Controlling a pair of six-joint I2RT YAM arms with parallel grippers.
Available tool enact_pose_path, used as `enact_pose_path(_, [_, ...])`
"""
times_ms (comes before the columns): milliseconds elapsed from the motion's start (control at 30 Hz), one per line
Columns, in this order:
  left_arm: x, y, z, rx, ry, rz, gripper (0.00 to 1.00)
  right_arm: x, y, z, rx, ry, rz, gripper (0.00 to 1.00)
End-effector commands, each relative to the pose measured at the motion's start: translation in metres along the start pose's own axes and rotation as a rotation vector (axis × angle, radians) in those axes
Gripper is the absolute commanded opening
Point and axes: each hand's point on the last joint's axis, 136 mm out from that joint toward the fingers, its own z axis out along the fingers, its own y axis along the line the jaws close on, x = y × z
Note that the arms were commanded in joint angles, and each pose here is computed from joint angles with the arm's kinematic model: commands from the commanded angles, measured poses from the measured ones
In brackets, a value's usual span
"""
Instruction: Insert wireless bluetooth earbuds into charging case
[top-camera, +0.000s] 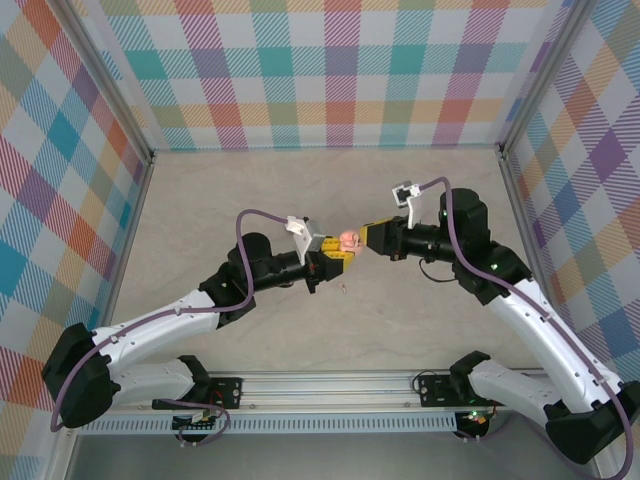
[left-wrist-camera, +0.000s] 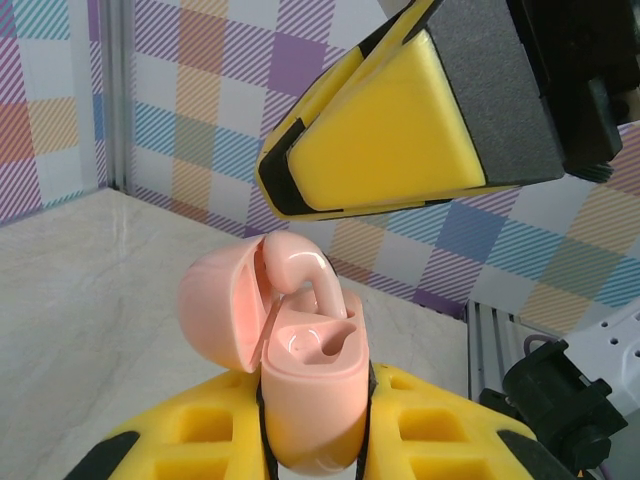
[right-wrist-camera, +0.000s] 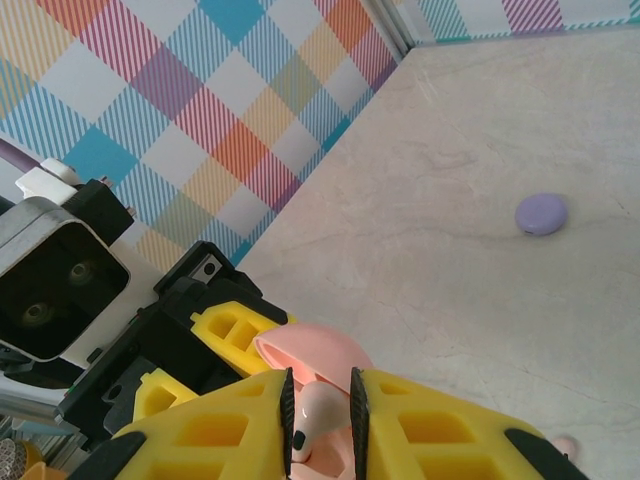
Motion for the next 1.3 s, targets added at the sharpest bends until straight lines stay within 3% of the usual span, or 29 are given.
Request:
enact_pose_path(0, [-0.018, -0.012, 0.0, 0.038, -0.039, 0.037, 0.09, -0.003, 0.014, -0.002, -0.047, 0.013, -0.03, 0.24])
enact_pose_path(667, [-0.018, -0.001, 0.0, -0.025, -0.031, 0.023, 0.07, 0.01, 0.018, 0.005, -0.049, 0.086, -0.044, 0.25])
enact_pose_path(933, [-0.018, -0.006, 0.0, 0.001, -0.029, 0.027, 0.07, 0.009, 0.002, 0.007, 0.044, 0.085, -0.022, 0.29])
enact_pose_path(1267, [-0.016, -0.002, -0.001, -0.025, -0.025, 0.023, 0.07, 0.007, 0.011, 0.003, 0.017, 0.078, -0.042, 0.36])
